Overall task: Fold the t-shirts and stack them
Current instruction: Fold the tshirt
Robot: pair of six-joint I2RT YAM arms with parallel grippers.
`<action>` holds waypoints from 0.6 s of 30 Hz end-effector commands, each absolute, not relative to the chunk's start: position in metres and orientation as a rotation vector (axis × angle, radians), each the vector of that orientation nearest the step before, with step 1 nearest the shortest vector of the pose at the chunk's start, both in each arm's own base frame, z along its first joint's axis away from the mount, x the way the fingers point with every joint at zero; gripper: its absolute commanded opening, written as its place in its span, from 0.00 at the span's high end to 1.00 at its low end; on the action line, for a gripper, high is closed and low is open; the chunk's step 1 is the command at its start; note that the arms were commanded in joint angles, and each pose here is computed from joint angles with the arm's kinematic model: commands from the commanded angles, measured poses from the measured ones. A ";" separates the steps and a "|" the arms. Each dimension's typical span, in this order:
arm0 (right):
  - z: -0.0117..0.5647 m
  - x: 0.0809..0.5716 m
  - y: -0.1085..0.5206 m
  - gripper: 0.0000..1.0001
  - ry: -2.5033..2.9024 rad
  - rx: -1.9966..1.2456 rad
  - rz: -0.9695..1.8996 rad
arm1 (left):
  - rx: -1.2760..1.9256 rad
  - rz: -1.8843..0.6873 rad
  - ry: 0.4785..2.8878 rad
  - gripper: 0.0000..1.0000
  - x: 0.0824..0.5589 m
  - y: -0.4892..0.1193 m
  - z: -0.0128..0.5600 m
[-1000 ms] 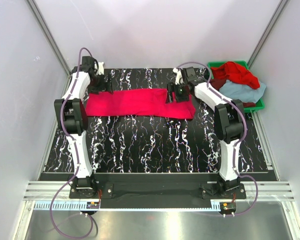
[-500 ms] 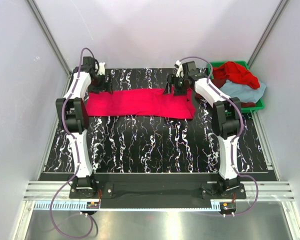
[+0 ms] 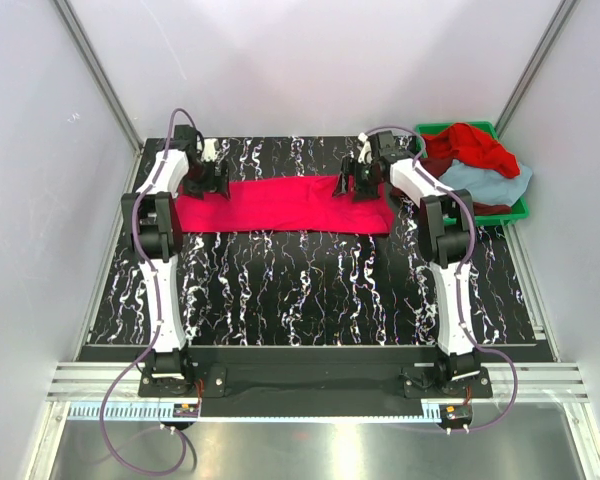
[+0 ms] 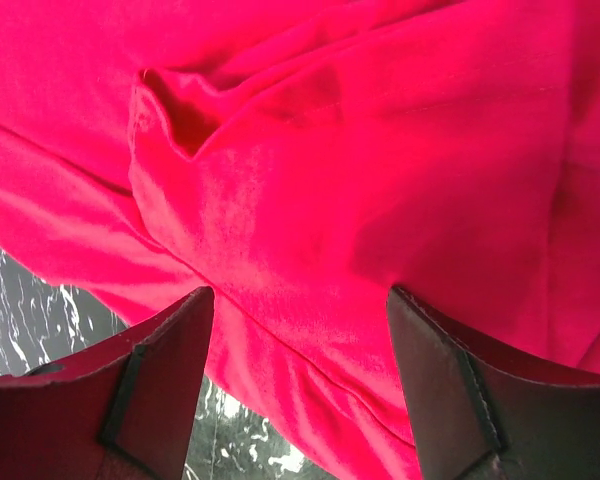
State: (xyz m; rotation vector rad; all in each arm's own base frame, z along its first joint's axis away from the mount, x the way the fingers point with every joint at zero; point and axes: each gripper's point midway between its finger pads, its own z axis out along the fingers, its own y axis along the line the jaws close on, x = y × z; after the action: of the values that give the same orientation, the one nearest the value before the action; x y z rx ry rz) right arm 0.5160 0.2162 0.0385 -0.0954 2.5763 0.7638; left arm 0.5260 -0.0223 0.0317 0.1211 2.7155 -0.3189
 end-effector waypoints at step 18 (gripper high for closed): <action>0.018 0.561 0.217 0.22 2.576 -0.128 0.763 | 0.089 -0.327 2.837 0.05 0.426 -0.035 0.044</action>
State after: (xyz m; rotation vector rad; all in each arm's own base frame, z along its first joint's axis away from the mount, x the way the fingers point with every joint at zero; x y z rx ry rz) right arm 0.5638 0.2226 0.0385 -0.1212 2.5297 0.7940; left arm 0.4459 -0.0278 0.0294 0.0835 2.8318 -0.3420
